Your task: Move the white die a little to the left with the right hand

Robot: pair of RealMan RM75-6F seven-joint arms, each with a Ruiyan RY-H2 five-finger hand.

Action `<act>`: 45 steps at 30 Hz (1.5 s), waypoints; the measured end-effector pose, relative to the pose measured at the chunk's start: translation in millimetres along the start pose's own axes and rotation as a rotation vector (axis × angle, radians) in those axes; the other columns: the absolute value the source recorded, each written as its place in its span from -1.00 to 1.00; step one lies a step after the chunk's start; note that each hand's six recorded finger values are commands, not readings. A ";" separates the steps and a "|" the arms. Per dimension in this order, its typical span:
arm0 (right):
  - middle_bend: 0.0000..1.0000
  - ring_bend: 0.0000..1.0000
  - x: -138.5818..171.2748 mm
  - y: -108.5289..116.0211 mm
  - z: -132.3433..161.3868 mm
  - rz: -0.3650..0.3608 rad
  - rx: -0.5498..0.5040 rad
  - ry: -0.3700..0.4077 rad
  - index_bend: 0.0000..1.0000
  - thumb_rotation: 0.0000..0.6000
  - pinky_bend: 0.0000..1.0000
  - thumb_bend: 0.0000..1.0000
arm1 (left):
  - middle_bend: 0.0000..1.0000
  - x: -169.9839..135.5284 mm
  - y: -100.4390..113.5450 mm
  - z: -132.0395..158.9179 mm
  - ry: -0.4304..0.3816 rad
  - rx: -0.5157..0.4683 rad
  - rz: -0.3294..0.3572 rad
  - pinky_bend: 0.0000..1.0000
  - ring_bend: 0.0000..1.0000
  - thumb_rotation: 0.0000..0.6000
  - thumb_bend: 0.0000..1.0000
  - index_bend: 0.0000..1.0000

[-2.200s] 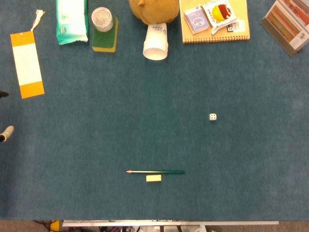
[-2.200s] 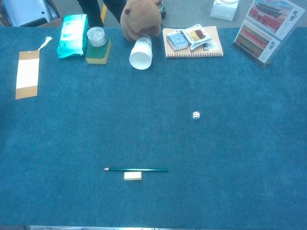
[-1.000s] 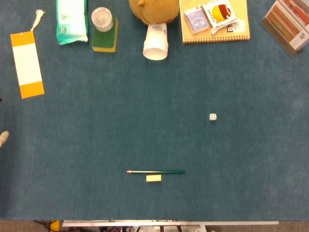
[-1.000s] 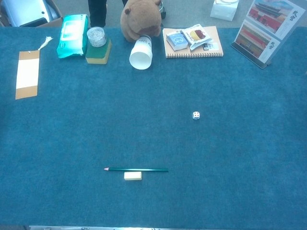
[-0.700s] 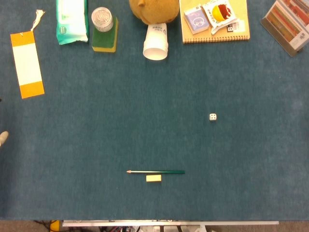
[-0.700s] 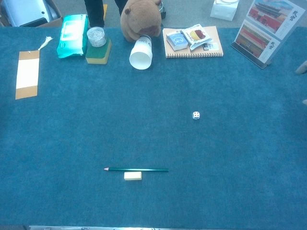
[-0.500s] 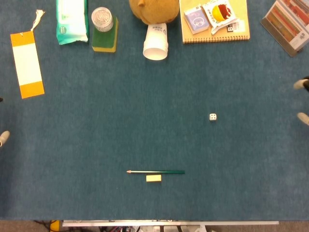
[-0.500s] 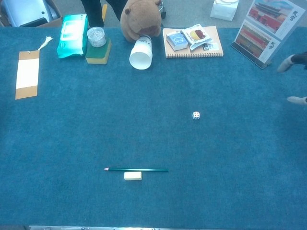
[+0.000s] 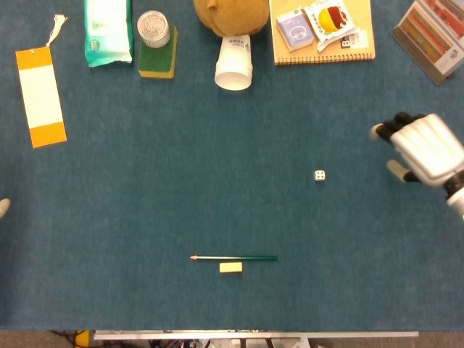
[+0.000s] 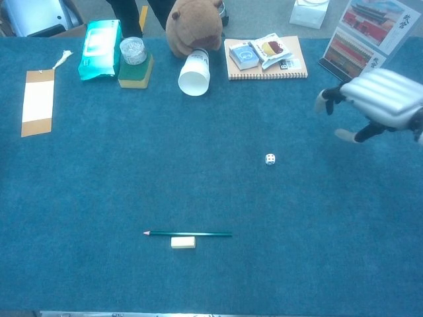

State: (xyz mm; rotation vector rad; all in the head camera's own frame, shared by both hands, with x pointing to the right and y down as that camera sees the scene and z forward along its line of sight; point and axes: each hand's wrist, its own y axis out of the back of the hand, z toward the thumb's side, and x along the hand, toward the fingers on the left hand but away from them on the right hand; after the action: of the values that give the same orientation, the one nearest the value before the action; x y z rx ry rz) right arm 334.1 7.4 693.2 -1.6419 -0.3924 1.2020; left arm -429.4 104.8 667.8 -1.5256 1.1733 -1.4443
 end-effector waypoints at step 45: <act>1.00 0.89 -43.2 -13.5 76.8 0.380 0.296 0.115 -0.29 1.00 0.77 1.00 | -0.92 -5.0 -11.3 -18.5 0.030 -0.058 -0.017 -0.58 -0.97 1.00 -0.66 -0.49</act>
State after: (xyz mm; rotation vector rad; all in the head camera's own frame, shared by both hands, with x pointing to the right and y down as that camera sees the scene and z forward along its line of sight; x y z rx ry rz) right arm 253.6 22.4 728.4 -1.5550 0.1743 1.3602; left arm -446.0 114.7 678.8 -1.5620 1.2321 -1.4606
